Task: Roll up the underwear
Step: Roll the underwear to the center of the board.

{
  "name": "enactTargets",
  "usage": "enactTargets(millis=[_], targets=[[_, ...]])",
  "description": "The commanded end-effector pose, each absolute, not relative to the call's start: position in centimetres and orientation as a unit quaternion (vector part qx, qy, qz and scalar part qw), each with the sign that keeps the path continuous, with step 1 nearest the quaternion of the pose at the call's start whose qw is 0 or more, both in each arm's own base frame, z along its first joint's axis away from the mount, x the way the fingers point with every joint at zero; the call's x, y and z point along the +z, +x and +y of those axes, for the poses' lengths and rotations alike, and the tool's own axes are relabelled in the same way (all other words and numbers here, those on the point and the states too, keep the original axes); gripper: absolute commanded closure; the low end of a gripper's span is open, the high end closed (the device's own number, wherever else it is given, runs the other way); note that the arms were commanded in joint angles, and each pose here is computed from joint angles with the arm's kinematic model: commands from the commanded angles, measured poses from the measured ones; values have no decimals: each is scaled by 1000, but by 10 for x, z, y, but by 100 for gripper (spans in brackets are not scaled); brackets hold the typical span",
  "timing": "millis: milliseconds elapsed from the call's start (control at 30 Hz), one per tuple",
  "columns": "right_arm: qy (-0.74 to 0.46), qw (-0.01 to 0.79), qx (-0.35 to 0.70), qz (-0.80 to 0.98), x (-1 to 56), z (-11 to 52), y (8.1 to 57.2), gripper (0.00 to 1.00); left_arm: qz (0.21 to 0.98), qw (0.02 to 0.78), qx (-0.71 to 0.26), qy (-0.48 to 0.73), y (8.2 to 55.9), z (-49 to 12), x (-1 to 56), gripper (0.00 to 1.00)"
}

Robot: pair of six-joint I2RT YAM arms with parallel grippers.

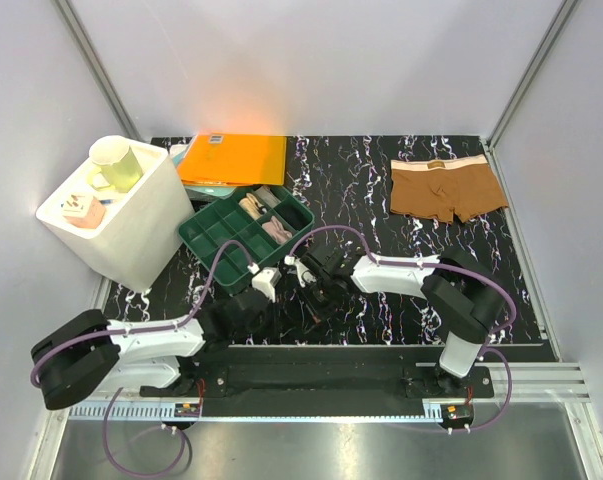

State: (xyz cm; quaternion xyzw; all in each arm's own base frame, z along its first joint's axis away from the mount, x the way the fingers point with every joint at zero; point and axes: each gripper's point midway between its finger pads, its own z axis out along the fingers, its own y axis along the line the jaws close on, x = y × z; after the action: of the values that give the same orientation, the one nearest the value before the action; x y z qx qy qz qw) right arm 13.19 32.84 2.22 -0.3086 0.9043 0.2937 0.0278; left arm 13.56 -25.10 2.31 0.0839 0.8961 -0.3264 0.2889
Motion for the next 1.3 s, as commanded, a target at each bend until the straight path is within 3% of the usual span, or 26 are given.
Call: enactTargets(millis=[0, 33, 133, 167, 300, 400, 667, 1267], targets=[[-307, 62, 272, 910, 21, 325, 150, 100, 901, 291, -315, 62, 143, -254, 18, 93], [-302, 64, 271, 912, 22, 325, 152, 98, 908, 281, -304, 59, 141, -252, 13, 96], [-298, 74, 268, 913, 30, 322, 154, 76, 926, 250, -279, 50, 135, -247, -2, 100], [-295, 78, 260, 916, 31, 318, 155, 61, 929, 244, -274, 49, 134, -246, -4, 100], [-305, 112, 266, 907, 53, 310, 155, 43, 937, 224, -264, 41, 132, -248, -6, 100], [-315, 142, 268, 899, 61, 300, 153, 36, 940, 219, -257, 39, 133, -250, 0, 100], [-341, 268, 305, 848, 86, 298, 154, 34, 944, 206, -252, 59, 135, -256, 10, 100], [-439, 332, 259, 794, 77, 316, 140, 33, 942, 181, -271, 78, 142, -259, 16, 100]])
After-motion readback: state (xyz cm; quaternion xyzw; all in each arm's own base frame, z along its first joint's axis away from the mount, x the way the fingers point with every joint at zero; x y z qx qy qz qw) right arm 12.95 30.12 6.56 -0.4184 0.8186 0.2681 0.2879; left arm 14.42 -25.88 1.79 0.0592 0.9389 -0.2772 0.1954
